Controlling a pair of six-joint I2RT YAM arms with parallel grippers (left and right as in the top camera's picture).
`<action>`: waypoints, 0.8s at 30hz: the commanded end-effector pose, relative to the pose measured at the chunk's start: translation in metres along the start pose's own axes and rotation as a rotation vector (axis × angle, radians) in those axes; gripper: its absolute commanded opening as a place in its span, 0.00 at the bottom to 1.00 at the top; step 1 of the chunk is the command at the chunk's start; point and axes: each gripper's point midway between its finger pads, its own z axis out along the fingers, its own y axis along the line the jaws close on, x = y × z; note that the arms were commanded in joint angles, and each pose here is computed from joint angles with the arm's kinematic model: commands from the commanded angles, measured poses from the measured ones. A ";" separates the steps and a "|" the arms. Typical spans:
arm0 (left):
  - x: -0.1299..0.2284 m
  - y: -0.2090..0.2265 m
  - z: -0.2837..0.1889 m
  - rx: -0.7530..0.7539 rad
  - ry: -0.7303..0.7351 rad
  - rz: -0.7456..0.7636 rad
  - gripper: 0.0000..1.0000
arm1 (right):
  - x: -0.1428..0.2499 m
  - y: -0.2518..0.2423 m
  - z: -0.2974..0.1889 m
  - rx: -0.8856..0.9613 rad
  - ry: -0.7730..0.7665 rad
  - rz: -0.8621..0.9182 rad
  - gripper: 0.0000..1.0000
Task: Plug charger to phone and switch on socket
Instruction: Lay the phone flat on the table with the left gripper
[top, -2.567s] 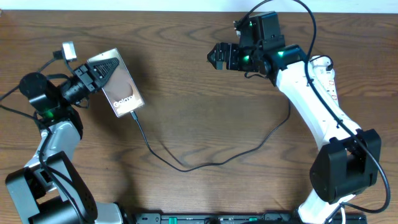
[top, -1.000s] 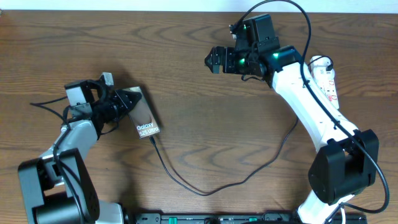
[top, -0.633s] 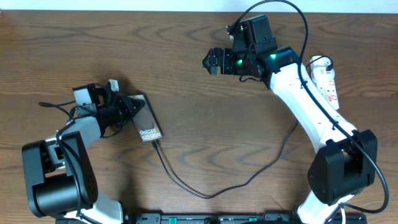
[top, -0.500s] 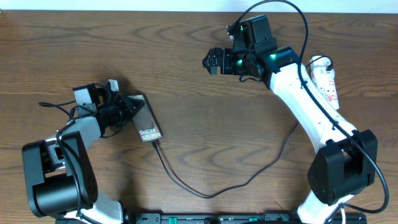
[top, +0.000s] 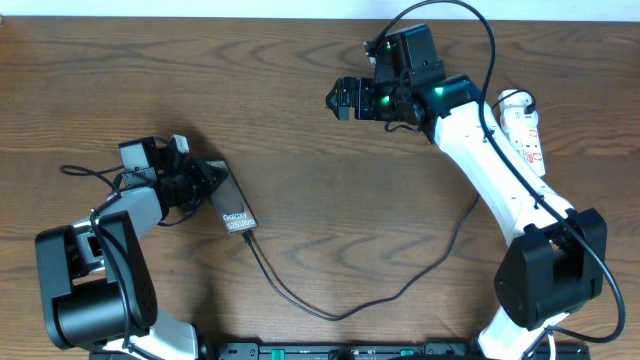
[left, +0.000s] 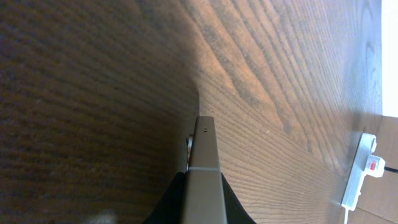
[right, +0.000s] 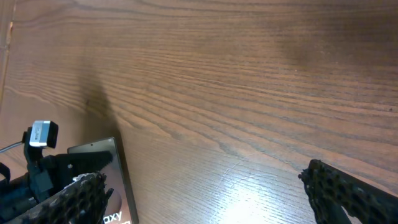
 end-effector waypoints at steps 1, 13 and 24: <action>0.000 0.000 -0.001 -0.007 0.005 0.026 0.07 | 0.000 0.003 0.000 0.005 -0.003 -0.022 0.99; 0.003 0.013 0.000 -0.069 0.002 0.013 0.08 | 0.000 0.003 0.000 0.005 -0.003 -0.022 0.99; 0.007 0.017 -0.001 -0.089 0.013 0.000 0.08 | 0.000 0.003 0.000 0.005 -0.002 -0.021 0.99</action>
